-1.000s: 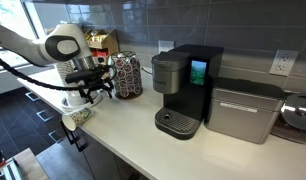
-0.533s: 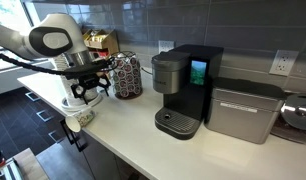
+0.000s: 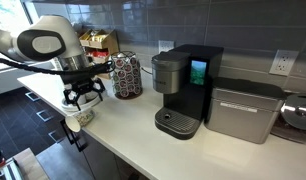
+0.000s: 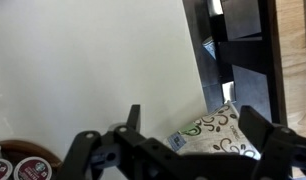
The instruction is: Put the cup on the table
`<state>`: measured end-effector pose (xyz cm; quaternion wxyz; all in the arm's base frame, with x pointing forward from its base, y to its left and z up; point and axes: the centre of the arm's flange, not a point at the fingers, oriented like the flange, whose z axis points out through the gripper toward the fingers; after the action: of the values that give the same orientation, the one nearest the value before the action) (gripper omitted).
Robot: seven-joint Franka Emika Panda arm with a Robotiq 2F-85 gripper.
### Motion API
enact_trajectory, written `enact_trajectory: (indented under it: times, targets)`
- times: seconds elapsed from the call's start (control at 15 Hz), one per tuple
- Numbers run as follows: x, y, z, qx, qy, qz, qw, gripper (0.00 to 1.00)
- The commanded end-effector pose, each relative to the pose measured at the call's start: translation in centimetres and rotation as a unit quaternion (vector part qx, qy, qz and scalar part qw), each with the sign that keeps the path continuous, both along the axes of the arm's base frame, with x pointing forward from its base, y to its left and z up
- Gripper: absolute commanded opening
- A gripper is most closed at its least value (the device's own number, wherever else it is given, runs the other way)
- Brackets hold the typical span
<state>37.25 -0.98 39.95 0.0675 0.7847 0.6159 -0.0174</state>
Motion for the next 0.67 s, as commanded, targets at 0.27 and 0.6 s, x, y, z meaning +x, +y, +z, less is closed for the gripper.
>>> enact_trajectory:
  times: [0.27, 0.6]
  targets:
    - [-1.8, -1.0, -0.4, 0.056, 0.009, 0.008, 0.9984, 1.0]
    - [-3.6, -1.1, -1.9, 0.132, 0.02, 0.022, 0.9908, 1.0]
